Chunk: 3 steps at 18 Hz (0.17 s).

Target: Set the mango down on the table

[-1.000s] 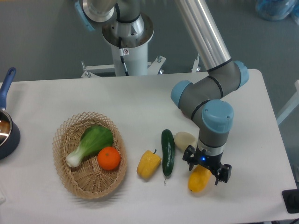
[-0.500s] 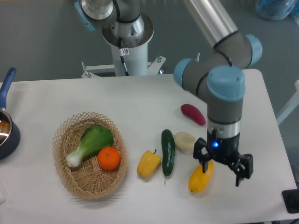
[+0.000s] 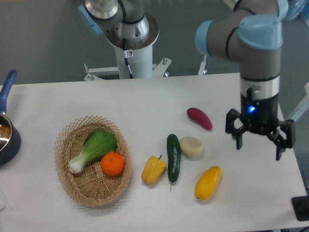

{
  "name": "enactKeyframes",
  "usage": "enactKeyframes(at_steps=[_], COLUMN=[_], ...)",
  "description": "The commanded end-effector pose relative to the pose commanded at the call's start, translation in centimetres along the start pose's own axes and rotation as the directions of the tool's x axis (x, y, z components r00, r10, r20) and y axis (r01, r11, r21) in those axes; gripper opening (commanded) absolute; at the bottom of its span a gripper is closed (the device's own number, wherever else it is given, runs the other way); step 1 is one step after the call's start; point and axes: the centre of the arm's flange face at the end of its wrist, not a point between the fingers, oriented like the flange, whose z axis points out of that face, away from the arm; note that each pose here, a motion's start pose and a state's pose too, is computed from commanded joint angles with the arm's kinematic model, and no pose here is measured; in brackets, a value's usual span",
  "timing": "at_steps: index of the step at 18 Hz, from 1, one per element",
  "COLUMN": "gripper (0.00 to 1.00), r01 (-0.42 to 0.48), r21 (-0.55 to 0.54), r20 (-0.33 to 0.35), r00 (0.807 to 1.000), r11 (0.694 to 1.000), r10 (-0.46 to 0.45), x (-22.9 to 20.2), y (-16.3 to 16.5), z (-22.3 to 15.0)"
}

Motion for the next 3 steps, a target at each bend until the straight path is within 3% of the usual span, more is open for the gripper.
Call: enactKeyframes(at_steps=[3], gripper=[1.0], r01=[-0.042], r21=[0.027], r20=[-0.006], r00=[0.999], r11=[0.999], r10=[0.042], x=[0.9], y=[3.8], z=[-1.9])
